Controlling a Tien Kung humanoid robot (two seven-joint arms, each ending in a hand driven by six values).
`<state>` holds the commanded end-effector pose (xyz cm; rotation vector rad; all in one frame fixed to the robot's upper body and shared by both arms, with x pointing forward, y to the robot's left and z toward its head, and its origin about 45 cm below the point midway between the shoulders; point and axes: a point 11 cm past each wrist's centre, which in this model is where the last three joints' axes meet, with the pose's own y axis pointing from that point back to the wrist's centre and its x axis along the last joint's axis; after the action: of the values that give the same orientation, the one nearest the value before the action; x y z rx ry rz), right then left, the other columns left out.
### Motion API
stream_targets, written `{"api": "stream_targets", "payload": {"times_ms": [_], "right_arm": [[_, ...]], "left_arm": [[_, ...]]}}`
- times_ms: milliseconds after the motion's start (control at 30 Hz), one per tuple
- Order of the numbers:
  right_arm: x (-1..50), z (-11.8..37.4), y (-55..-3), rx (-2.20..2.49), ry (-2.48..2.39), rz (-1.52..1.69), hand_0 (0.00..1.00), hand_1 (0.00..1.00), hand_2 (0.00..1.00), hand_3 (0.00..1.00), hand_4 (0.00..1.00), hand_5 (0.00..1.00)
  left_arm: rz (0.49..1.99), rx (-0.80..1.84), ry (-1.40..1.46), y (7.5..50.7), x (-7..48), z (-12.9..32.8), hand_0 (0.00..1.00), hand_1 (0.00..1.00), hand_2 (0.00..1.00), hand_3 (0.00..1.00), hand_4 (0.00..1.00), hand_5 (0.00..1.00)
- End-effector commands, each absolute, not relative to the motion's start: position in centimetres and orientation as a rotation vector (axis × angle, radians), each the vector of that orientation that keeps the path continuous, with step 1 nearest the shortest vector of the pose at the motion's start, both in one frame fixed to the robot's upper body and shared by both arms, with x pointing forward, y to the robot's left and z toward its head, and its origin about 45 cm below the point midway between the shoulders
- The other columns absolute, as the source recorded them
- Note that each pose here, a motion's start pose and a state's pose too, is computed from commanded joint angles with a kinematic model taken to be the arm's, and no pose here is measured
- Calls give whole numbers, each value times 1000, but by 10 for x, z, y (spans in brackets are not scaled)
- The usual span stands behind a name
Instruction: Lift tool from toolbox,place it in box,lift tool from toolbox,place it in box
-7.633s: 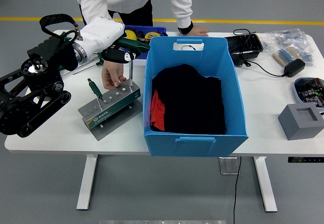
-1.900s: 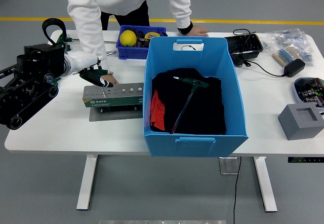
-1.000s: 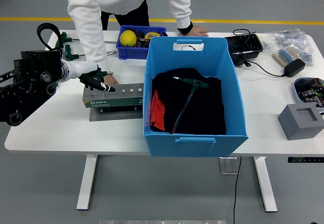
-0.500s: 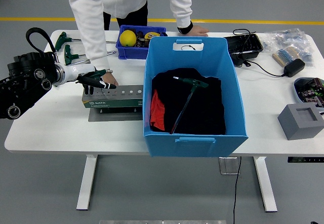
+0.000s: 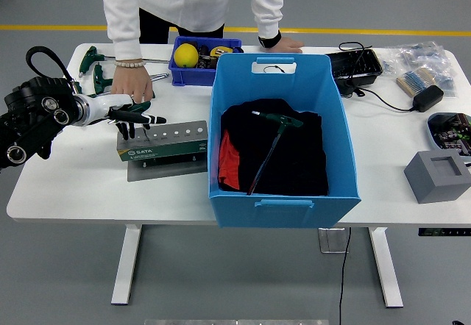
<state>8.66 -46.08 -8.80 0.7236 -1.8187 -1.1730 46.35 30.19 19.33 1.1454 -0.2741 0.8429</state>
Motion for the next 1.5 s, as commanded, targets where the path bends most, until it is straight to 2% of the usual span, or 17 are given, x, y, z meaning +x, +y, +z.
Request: {"api": "stream_targets", "payload": {"times_ms": [33, 233, 267, 400, 433, 633, 667, 833, 867, 1033, 1067, 1233, 1267, 1433, 1467, 1500], "right_arm": [[86, -88, -461, 723, -1818, -1173, 675, 672, 717, 564, 791, 672], [83, -89, -461, 720, -1813, -1174, 675, 672, 717, 564, 791, 672], [83, -89, -461, 719, -1812, -1174, 675, 672, 717, 564, 791, 671], [81, -89, -461, 717, -1810, -1174, 675, 672, 717, 564, 791, 671], [81, -89, -461, 717, -1810, -1174, 675, 671, 717, 563, 791, 671], [80, -89, -461, 716, -1807, -1173, 675, 671, 717, 563, 791, 671], [80, -89, -461, 715, -1807, -1173, 675, 672, 717, 564, 791, 672], [79, -89, -461, 714, -1810, -1174, 675, 672, 717, 564, 791, 672], [80, -89, -461, 715, -1810, -1174, 674, 671, 717, 563, 791, 671], [82, -89, -462, 716, -1817, -1174, 674, 671, 717, 563, 791, 671], [82, -88, -462, 716, -1818, -1174, 675, 671, 717, 563, 791, 671], [84, -88, -463, 717, -1822, -1172, 675, 671, 717, 563, 791, 671], [84, -88, -463, 716, -1823, -1172, 675, 670, 717, 564, 791, 671], [85, -87, -464, 717, -1825, -1170, 675, 670, 717, 564, 791, 671], [85, -87, -464, 717, -1826, -1170, 674, 669, 716, 564, 791, 671], [85, -87, -464, 716, -1826, -1170, 674, 669, 716, 564, 791, 671]], "left_arm": [[845, 1144, -270, 302, 463, 193, 508, 232, 260, 405, 897, 846], [852, 1148, -257, 302, 463, 190, 508, 232, 260, 405, 897, 846], [852, 1148, -255, 302, 463, 190, 410, 164, 216, 338, 894, 859], [850, 1151, -252, 301, 463, 190, 410, 164, 216, 338, 894, 859], [851, 1152, -252, 301, 463, 190, 346, 123, 182, 299, 891, 873], [854, 1158, -260, 301, 465, 193, 346, 123, 182, 299, 891, 873], [854, 1159, -263, 302, 465, 194, 311, 90, 157, 254, 889, 874], [851, 1167, -282, 301, 467, 198, 311, 90, 157, 254, 889, 874], [851, 1168, -286, 301, 468, 199, 276, 57, 116, 206, 885, 863], [853, 1169, -328, 298, 471, 205, 276, 57, 116, 206, 885, 863], [852, 1171, -334, 298, 471, 206, 219, 18, 77, 162, 942, 786], [845, 1182, -370, 296, 473, 208, 219, 18, 77, 162, 942, 786], [842, 1185, -382, 295, 473, 210, 183, 2, 45, 132, 998, 676], [833, 1187, -430, 292, 476, 216, 183, 2, 45, 132, 998, 676], [831, 1186, -439, 291, 476, 217, 179, 2, 30, 118, 998, 597], [829, 1187, -446, 290, 477, 219, 179, 2, 30, 118, 998, 597]]}}
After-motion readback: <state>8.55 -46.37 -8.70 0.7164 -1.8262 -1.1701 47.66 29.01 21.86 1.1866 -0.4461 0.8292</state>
